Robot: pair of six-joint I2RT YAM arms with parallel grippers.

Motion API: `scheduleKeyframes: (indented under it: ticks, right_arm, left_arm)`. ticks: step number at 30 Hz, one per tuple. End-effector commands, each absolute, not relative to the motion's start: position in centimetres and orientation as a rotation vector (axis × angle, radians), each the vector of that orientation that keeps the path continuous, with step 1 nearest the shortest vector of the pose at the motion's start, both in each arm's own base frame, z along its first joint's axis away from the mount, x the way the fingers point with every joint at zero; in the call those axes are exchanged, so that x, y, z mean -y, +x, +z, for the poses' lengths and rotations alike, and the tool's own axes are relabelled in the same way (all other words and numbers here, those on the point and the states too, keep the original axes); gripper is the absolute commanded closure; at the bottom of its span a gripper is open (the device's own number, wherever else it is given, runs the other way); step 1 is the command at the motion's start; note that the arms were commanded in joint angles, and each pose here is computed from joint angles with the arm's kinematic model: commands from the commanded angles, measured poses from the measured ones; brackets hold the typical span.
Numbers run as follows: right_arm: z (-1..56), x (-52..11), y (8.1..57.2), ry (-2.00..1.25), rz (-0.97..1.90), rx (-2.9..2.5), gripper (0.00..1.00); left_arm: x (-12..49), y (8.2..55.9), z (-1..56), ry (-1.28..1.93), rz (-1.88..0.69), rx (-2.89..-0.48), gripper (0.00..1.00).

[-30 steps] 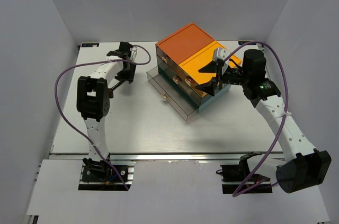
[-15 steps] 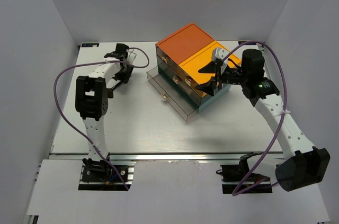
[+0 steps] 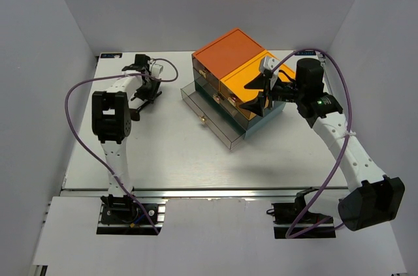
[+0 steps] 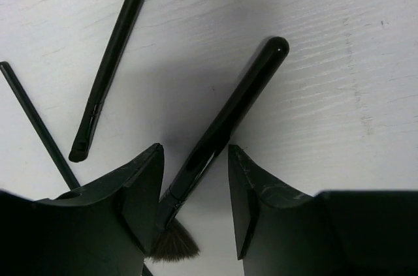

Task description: Organize the makeup

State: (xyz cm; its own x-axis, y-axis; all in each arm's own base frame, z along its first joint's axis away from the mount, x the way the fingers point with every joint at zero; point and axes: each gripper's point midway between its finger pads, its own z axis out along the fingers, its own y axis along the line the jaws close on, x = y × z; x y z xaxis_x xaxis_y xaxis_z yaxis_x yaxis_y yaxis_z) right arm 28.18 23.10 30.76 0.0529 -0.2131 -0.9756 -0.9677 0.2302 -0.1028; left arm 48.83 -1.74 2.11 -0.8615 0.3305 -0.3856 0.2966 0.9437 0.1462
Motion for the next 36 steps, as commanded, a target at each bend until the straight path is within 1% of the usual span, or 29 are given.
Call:
scheduleKeyframes:
  ticks: [1, 2, 4, 7, 8, 10, 12, 15, 17, 19, 20, 21, 22, 23, 24, 25, 26, 27, 28, 29, 30, 31, 32, 33, 34, 36]
  right_arm:
    - [32.8, -23.0, 28.4, -1.212, 0.836, -1.351, 0.23]
    - [32.8, -23.1, 28.4, -1.212, 0.838, -1.35, 0.23]
    - [33.0, -23.1, 28.4, -1.211, 0.837, -1.342, 0.23]
    - [33.4, -23.1, 28.4, -1.209, 0.83, -1.33, 0.23]
    - [33.5, -23.1, 28.4, -1.208, 0.83, -1.325, 0.23]
    - [33.5, -23.1, 28.3, -1.207, 0.829, -1.323, 0.23]
    - [33.7, -23.0, 28.1, -1.205, 0.821, -1.313, 0.23]
    - [33.6, -23.0, 27.8, -1.202, 0.823, -1.309, 0.23]
    - [33.6, -22.8, 27.6, -1.197, 0.825, -1.311, 0.23]
    - [33.5, -22.8, 27.3, -1.195, 0.827, -1.311, 0.23]
    - [33.5, -22.7, 27.3, -1.192, 0.823, -1.31, 0.23]
    - [33.7, -22.7, 27.2, -1.191, 0.818, -1.303, 0.23]
    - [33.6, -22.7, 27.1, -1.19, 0.819, -1.304, 0.23]
    - [33.5, -22.7, 27.1, -1.187, 0.819, -1.305, 0.23]
    - [33.6, -22.7, 27.1, -1.186, 0.816, -1.302, 0.23]
    - [33.6, -22.6, 27.1, -1.186, 0.816, -1.302, 0.23]
    - [33.6, -22.6, 27.0, -1.182, 0.814, -1.302, 0.23]
    - [33.7, -22.6, 27.1, -1.181, 0.813, -1.299, 0.23]
    - [33.7, -22.6, 27.0, -1.181, 0.813, -1.297, 0.23]
    - [33.6, -22.5, 26.9, -1.18, 0.812, -1.298, 0.23]
    - [33.5, -22.5, 26.9, -1.18, 0.815, -1.301, 0.23]
    - [33.6, -22.6, 26.8, -1.181, 0.816, -1.295, 0.23]
    - [33.5, -22.6, 26.7, -1.18, 0.817, -1.296, 0.23]
    - [33.3, -22.5, 26.7, -1.176, 0.823, -1.303, 0.23]
    - [33.3, -22.5, 26.6, -1.173, 0.828, -1.303, 0.23]
    - [33.5, -22.6, 26.6, -1.17, 0.83, -1.295, 0.23]
  left_arm:
    - [2.3, 49.3, 1.7, 0.441, 0.057, -2.675, 0.47]
    - [3.0, 49.2, 1.7, 0.445, -0.002, -2.671, 0.5]
    - [3.5, 49.1, 2.0, 0.424, -0.029, -2.667, 0.55]
    - [4.1, 48.6, 2.4, 0.395, -0.078, -2.663, 0.72]
    - [4.2, 48.2, 2.2, 0.387, -0.087, -2.67, 0.82]
    - [4.5, 47.9, 2.8, 0.351, -0.111, -2.659, 0.88]
    - [4.9, 47.4, 2.7, 0.31, -0.147, -2.665, 0.94]
    - [5.7, 47.5, 4.0, 0.226, -0.207, -2.635, 1.0]
    - [6.5, 47.9, 5.8, 0.174, -0.261, -2.595, 1.0]
    - [7.7, 48.3, 7.8, 0.051, -0.356, -2.546, 1.0]
    - [8.6, 48.5, 10.2, -0.069, -0.432, -2.494, 1.0]
    - [9.3, 48.0, 10.6, -0.125, -0.491, -2.481, 1.0]
    - [11.1, 48.5, 12.3, -0.148, -0.638, -2.404, 1.0]
    - [12.6, 48.1, 15.0, -0.291, -0.789, -2.335, 1.0]
    - [13.9, 47.7, 16.2, -0.316, -0.898, -2.282, 1.0]
    - [15.3, 46.8, 16.2, -0.332, -0.997, -2.215, 1.0]
    - [15.9, 46.3, 17.2, -0.375, -1.043, -2.155, 1.0]
    - [16.6, 45.4, 20.7, -0.476, -1.149, -2.037, 1.0]
    - [17.4, 44.3, 20.7, -0.497, -1.219, -1.959, 1.0]
    - [17.8, 43.9, 21.6, -0.606, -1.286, -1.907, 1.0]
    - [18.2, 43.2, 23.0, -0.612, -1.321, -1.858, 1.0]
    - [19.9, 42.5, 23.8, -0.599, -1.367, -1.828, 1.0]
    - [20.2, 42.4, 23.5, -0.671, -1.366, -1.813, 1.0]
    - [21.1, 42.3, 23.7, -0.682, -1.377, -1.806, 1.0]
    - [23.3, 41.6, 23.9, -0.661, -1.408, -1.812, 1.0]
    - [24.5, 42.1, 24.0, -0.712, -1.406, -1.795, 0.99]
